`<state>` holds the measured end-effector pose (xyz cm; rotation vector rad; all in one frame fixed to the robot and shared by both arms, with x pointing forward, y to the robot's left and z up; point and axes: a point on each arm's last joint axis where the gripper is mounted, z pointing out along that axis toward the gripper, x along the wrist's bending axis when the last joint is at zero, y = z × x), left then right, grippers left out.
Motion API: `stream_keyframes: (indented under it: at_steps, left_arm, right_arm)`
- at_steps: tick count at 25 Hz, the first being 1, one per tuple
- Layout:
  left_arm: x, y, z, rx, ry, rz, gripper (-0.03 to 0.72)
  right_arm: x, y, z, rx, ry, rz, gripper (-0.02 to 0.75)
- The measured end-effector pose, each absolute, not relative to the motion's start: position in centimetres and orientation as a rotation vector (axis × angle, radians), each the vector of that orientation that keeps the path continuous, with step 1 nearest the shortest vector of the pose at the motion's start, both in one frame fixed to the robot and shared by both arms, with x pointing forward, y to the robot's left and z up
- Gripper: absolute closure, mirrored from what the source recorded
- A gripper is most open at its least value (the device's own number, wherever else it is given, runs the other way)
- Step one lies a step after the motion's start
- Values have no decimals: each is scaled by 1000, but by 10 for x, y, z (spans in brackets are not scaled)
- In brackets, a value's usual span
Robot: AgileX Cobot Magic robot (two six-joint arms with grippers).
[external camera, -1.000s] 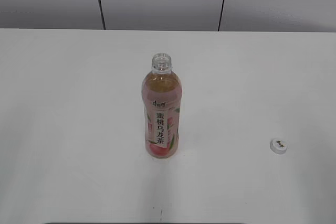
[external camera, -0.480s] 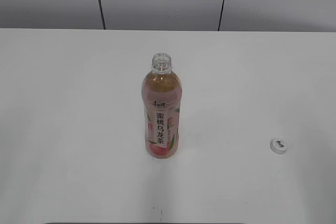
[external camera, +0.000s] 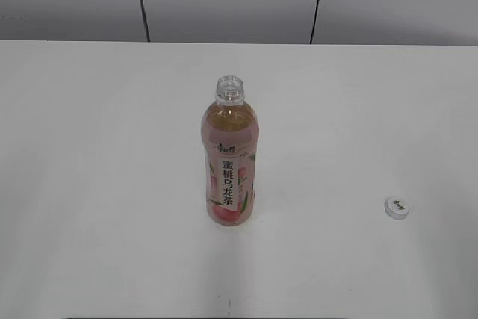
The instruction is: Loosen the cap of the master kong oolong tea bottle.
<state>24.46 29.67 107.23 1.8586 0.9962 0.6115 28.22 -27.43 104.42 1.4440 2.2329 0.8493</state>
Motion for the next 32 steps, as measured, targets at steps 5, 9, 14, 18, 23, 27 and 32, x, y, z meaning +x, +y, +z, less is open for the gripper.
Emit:
stream_keyframes:
  at_steps: [5, 9, 14, 18, 23, 27, 32]
  left_arm:
    - [245, 297, 1072, 1858, 996, 613, 186]
    - [245, 297, 1072, 1834, 1055, 648, 193]
    - [245, 298, 1072, 1739, 1253, 769, 206]
    - [243, 300, 1072, 1634, 1414, 877, 207]
    - [233, 301, 1072, 1533, 1469, 971, 209]
    - [226, 301, 1072, 1505, 1442, 996, 209]
    - [226, 301, 1072, 1524, 1413, 976, 209]
  right_arm:
    - [282, -274, 1044, 1444, 2233, 849, 219]
    - [282, -274, 1044, 1444, 2233, 849, 219]
    - [282, -274, 1044, 1444, 2233, 849, 219]
    - [282, -275, 1044, 1452, 2226, 848, 219]
    - [275, -280, 1047, 1486, 2110, 875, 219]
    - [254, -284, 1051, 1447, 1947, 956, 219]
    - [231, -287, 1052, 1395, 1765, 1021, 219]
